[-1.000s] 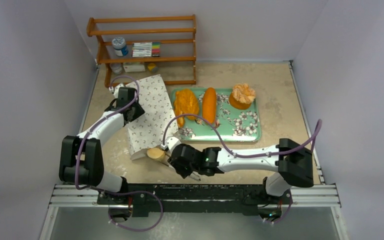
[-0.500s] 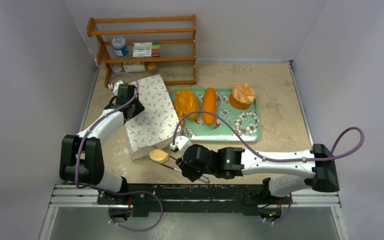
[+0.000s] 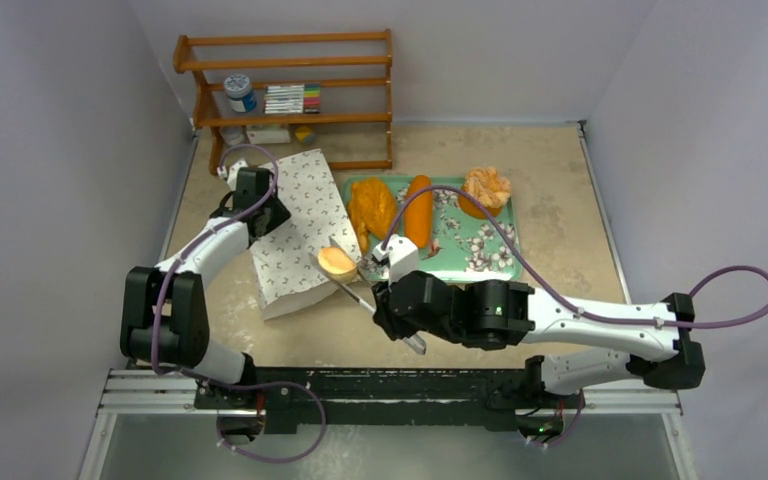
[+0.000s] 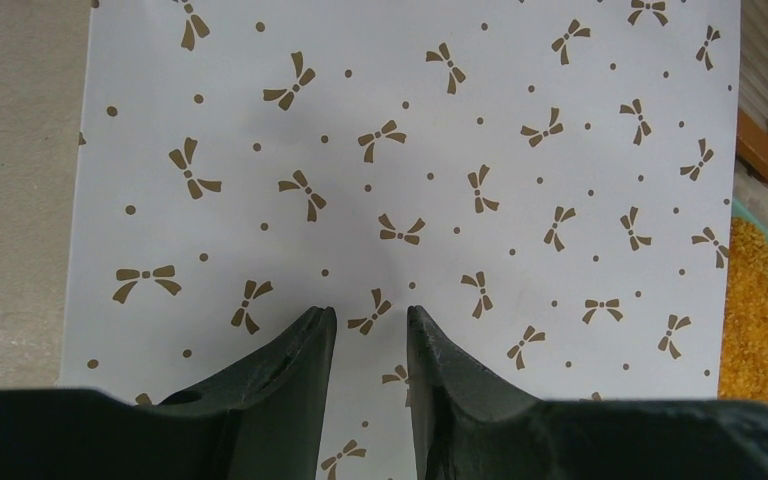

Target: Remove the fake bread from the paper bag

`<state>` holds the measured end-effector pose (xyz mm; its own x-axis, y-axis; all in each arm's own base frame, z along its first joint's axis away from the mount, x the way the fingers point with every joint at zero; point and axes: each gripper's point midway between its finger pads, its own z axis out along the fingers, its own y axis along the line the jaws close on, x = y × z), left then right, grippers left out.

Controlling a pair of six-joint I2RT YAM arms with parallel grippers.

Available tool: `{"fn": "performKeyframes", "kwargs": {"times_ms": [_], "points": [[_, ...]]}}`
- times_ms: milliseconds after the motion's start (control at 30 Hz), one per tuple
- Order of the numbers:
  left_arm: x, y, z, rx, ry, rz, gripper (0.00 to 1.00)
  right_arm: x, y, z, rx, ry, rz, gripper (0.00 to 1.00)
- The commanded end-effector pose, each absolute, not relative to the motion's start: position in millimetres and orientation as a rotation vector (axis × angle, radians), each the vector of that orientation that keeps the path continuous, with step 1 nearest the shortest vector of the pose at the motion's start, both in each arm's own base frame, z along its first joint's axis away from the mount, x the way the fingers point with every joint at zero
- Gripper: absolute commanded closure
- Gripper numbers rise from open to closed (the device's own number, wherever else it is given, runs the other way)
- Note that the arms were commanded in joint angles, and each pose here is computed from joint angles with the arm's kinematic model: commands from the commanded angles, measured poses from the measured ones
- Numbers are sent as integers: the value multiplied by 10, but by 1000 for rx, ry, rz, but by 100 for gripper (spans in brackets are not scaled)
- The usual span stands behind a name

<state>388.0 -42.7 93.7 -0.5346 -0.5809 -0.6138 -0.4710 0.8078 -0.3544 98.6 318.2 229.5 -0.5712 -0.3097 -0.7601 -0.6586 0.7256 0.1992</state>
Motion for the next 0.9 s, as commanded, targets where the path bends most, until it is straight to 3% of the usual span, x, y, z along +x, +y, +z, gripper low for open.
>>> {"fn": "performKeyframes", "kwargs": {"times_ms": [0,433,633,867], "points": [[4021,-439,1173,-772,2140,-246,67,1350,2953,2460,-382,2186,458,75],[3941,-423,1344,-742,2107,-257,67,2427,2222,1755,74,2218,110,73],[3917,-446,1328,-737,2108,-275,67,2712,2015,1540,154,2213,37,72],[3915,-438,1336,-736,2104,-282,67,2881,1874,1260,207,2250,-9,63]]}}
